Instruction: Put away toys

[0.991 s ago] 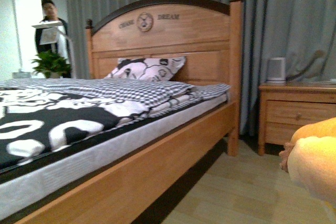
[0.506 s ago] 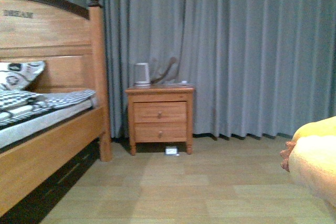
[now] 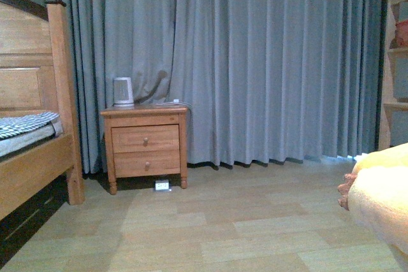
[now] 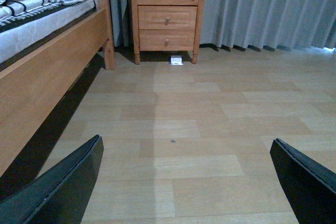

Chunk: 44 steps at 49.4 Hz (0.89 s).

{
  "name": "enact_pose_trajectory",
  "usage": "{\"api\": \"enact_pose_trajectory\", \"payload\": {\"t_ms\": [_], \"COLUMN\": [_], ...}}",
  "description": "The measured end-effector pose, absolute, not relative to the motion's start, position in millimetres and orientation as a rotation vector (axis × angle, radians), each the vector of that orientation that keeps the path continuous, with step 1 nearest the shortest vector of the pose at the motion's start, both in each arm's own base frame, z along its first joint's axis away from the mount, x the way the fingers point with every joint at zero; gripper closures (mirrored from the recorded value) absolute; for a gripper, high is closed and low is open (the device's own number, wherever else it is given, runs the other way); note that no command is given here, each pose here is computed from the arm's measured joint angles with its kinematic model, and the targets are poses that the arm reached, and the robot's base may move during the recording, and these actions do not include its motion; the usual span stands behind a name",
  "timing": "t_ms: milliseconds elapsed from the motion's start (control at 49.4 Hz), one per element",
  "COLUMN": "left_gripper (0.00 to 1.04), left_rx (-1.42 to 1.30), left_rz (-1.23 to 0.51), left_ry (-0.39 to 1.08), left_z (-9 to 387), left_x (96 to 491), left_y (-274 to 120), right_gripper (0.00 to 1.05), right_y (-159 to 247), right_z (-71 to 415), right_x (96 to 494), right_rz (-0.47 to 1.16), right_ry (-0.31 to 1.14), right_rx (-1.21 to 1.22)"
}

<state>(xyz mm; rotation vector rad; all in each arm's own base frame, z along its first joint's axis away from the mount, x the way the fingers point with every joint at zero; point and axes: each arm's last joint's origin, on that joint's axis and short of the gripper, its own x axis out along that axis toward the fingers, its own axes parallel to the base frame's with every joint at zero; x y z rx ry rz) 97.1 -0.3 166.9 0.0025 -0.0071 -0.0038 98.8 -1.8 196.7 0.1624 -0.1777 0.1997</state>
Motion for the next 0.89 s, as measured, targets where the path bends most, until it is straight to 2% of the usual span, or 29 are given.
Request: {"api": "enact_pose_trajectory", "payload": {"t_ms": [890], "left_gripper": [0.06], "left_rx": [0.002], "left_rz": [-0.004], "left_ry": [-0.007], "left_z": [166.9], "left_x": [97.1], "left_y": [-0.3], "right_gripper": [0.87], "right_y": [-1.9], "right_z": [196.7], "right_x": [98.8], "right_rz": [0.199], "right_ry": [-0.178], "right_rx": [0.163]}}
